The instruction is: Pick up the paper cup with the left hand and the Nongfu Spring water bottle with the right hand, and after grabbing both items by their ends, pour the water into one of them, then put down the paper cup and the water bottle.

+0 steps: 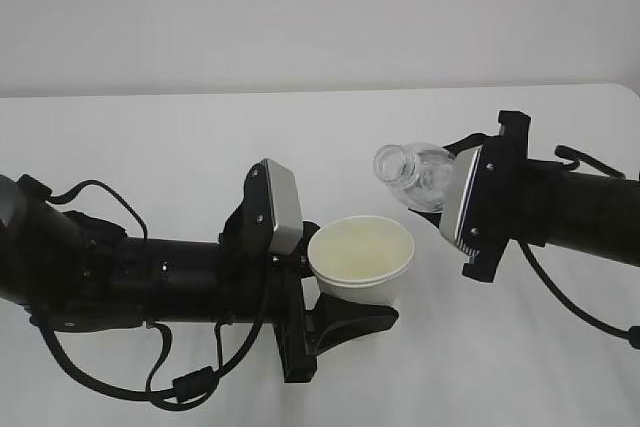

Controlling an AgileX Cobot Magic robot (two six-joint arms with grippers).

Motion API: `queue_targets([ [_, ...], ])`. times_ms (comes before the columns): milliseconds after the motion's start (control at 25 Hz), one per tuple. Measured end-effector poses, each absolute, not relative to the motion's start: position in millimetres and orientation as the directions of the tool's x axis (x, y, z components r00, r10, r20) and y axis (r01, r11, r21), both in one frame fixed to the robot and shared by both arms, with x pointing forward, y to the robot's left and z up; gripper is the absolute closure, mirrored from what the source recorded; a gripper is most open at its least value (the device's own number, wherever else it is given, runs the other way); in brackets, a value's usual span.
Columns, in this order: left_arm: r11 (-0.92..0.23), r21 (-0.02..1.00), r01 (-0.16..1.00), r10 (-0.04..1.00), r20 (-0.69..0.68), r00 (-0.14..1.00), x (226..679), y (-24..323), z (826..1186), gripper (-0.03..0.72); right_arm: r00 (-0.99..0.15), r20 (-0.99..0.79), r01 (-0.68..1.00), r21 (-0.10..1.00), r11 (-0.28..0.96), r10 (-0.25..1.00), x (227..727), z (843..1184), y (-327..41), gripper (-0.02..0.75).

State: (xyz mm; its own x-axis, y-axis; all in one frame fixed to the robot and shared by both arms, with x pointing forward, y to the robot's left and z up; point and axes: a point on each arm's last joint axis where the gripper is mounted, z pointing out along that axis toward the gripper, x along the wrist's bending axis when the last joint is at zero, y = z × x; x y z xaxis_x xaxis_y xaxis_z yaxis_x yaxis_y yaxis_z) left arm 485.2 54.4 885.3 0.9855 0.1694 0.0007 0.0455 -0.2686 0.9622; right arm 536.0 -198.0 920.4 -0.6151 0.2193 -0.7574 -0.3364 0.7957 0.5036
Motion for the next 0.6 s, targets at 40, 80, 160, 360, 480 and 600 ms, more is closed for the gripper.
queue_targets([
  [40,-0.269,0.962,0.045,0.169,0.001,0.986,485.2,54.4,885.3,0.244,-0.607,-0.768,-0.350,0.491,0.798,0.206,536.1,920.7,-197.7,0.288],
  [80,-0.269,0.962,0.045,0.169,0.001,0.986,485.2,54.4,885.3,0.244,-0.602,-0.775,-0.359,0.479,0.801,0.194,536.1,920.7,-197.8,0.288],
  [160,-0.266,0.963,0.048,0.175,-0.001,0.984,485.6,54.4,885.5,0.244,-0.590,-0.788,-0.371,0.460,0.807,0.177,536.4,920.9,-198.0,0.288],
  [360,-0.261,0.964,0.056,0.190,-0.005,0.982,486.8,54.5,885.9,0.244,-0.538,-0.818,-0.385,0.453,0.804,0.204,539.4,925.9,-198.4,0.288],
  [480,-0.260,0.964,0.054,0.191,-0.003,0.982,487.0,54.6,885.9,0.244,-0.508,-0.839,-0.410,0.432,0.803,0.193,540.1,928.3,-197.9,0.288],
  [600,-0.254,0.966,0.056,0.202,-0.004,0.979,488.0,54.6,886.4,0.245,-0.493,-0.851,-0.422,0.415,0.806,0.179,540.4,928.9,-197.9,0.289],
])
